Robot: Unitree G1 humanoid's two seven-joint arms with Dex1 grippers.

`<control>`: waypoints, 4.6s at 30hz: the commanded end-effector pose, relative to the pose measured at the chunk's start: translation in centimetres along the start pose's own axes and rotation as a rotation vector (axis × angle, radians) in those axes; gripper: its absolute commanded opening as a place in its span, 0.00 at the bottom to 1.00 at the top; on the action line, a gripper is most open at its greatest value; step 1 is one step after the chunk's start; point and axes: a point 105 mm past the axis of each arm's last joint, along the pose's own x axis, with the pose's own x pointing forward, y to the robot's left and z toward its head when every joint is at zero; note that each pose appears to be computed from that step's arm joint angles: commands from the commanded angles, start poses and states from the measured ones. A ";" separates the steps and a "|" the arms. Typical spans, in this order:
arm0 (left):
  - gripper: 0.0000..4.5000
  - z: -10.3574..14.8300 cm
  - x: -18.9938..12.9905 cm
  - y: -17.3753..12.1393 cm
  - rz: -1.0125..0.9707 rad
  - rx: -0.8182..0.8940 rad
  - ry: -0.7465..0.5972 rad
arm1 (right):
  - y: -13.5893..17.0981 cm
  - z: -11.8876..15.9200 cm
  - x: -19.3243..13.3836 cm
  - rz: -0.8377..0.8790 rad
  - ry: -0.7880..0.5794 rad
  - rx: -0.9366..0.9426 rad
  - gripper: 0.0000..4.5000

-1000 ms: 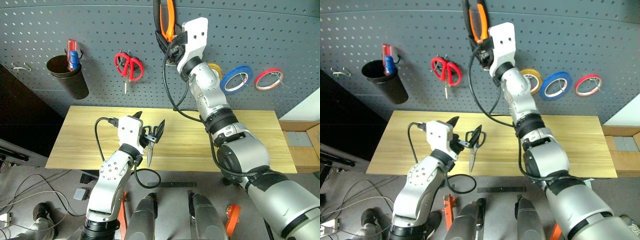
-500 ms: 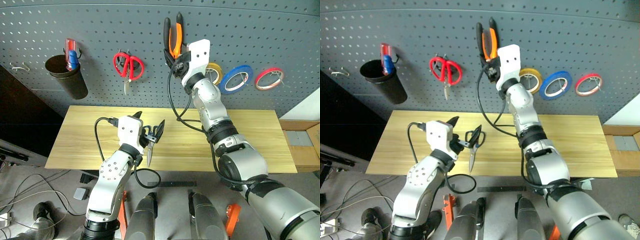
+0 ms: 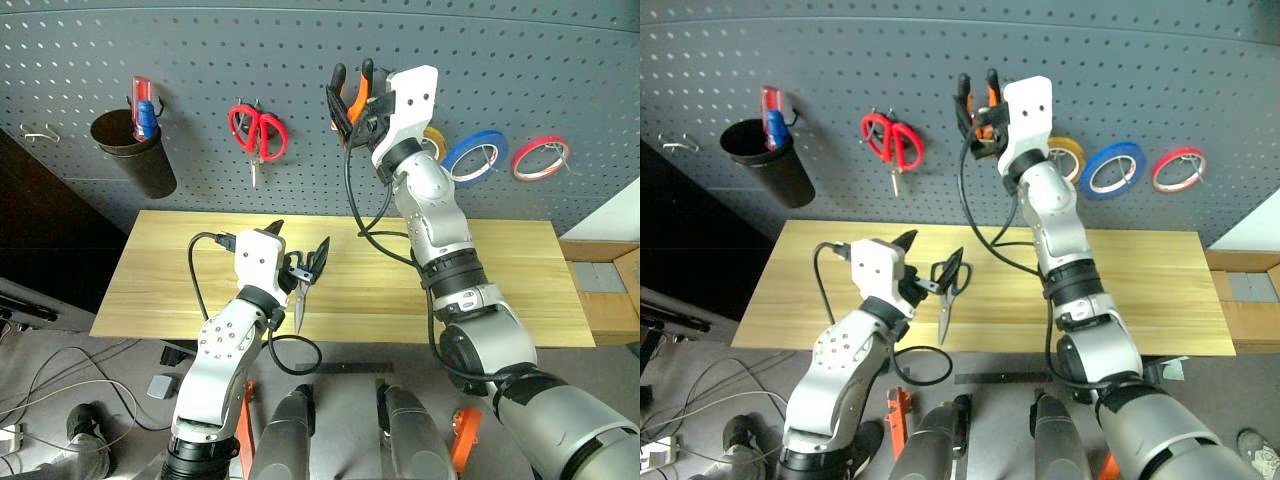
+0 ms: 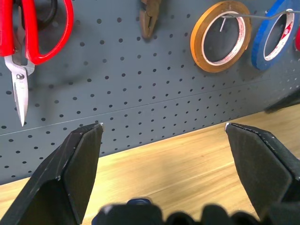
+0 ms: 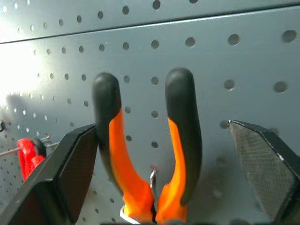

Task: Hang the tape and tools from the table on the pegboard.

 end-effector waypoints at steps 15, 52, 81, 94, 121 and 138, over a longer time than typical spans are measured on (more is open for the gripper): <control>1.00 -9.6 -4.8 3.7 0.083 0.016 0.408 | 4.9 -0.3 -16.0 0.492 0.476 0.089 1.00; 0.71 -15.8 0.9 -1.3 0.200 -0.236 0.843 | 6.2 -5.1 -19.8 0.475 0.655 0.095 1.00; 0.10 0.2 -2.6 1.0 0.200 0.132 -0.010 | 4.5 0.2 -14.9 0.468 0.370 0.302 1.00; 0.10 2.6 0.5 5.0 0.357 0.126 -0.112 | 4.7 0.5 -12.4 0.458 0.312 0.224 1.00; 0.10 0.1 3.6 6.4 0.311 0.022 0.030 | 5.0 0.6 -12.2 0.470 0.307 0.202 1.00; 0.64 -3.1 2.9 9.7 0.411 0.017 0.193 | 5.1 0.6 -12.4 0.480 0.319 0.205 1.00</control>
